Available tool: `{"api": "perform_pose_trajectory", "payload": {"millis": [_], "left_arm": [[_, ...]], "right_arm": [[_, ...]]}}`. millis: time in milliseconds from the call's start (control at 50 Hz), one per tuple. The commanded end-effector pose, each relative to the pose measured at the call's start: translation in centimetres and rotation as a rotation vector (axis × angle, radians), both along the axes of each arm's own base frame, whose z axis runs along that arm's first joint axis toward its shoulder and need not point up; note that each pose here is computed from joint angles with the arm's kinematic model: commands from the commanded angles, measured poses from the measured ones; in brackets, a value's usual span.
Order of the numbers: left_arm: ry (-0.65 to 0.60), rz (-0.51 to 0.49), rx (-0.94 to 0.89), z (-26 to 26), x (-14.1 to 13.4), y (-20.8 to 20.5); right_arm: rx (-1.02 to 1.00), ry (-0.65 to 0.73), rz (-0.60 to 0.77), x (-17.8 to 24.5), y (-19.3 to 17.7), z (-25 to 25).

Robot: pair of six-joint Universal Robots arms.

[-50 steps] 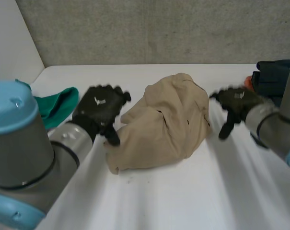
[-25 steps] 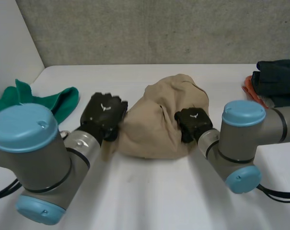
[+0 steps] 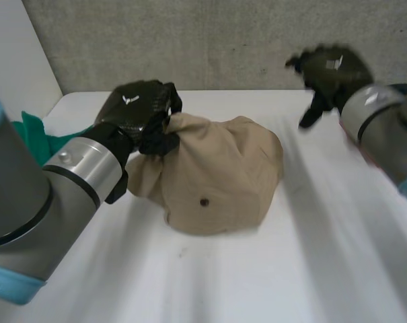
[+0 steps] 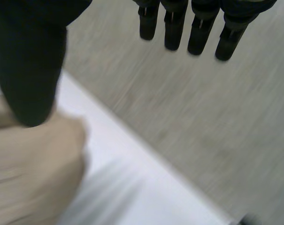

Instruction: Fold the laundry.

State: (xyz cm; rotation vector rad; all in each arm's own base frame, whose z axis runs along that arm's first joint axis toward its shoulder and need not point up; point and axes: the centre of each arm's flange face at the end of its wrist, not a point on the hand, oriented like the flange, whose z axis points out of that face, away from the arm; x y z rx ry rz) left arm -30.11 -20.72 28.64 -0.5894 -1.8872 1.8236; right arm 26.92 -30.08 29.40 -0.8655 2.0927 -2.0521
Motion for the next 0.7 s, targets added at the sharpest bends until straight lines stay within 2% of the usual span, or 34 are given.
{"api": "perform_pose_trajectory", "payload": {"millis": [20, 80, 180, 300, 380, 440, 460, 480, 520, 540, 580, 600, 640, 700], "left_arm": [[-0.028, 0.03, 0.038, -1.7, 0.3, -1.6], [-0.019, 0.025, 0.022, -1.2, 0.2, -1.6], [-0.01, 0.021, 0.01, -0.6, 0.0, -1.6], [-0.017, 0.016, 0.021, -0.9, 0.0, -1.2], [-0.027, 0.017, 0.029, -1.2, 0.1, -1.0], [-0.022, 0.017, 0.02, -0.6, 0.4, -0.6], [-0.024, 0.017, 0.017, -0.6, 0.6, -0.5], [-0.033, 0.018, 0.014, -0.5, 0.8, -0.2], [-0.053, 0.019, 0.012, -0.8, 1.0, -0.1], [-0.102, 0.019, 0.013, -1.5, 1.3, 0.1], [-0.134, 0.015, 0.011, -2.0, 1.3, 0.2], [-0.2, 0.009, 0.009, -3.2, 1.4, 0.3], [-0.258, 0.001, 0.018, -4.5, 1.4, 0.3], [-0.342, -0.018, 0.049, -7.3, 1.1, 0.0]], "right_arm": [[0.488, -0.168, -0.122, -1.4, 3.6, -9.2], [0.586, -0.239, -0.111, -1.1, 5.0, -10.9], [0.713, -0.358, 0.015, 2.0, 7.0, -13.5], [0.746, -0.457, 0.019, 4.0, 5.8, -15.2], [0.667, -0.465, -0.042, 3.5, 4.5, -14.6], [0.471, -0.397, -0.029, 2.7, 3.7, -11.3], [0.313, -0.309, 0.014, 2.3, 3.6, -8.1], [0.248, -0.254, 0.028, 2.1, 3.6, -6.8], [0.137, -0.141, 0.052, 1.7, 3.6, -5.2], [0.042, -0.016, 0.064, 1.4, 3.3, -4.3], [-0.081, 0.139, 0.089, 2.0, 3.0, -3.1], [-0.102, 0.171, 0.092, 2.1, 2.8, -2.9], [-0.103, 0.254, 0.101, 2.5, 2.0, -3.3], [-0.07, 0.302, 0.107, 2.7, 0.6, -4.3]]}}
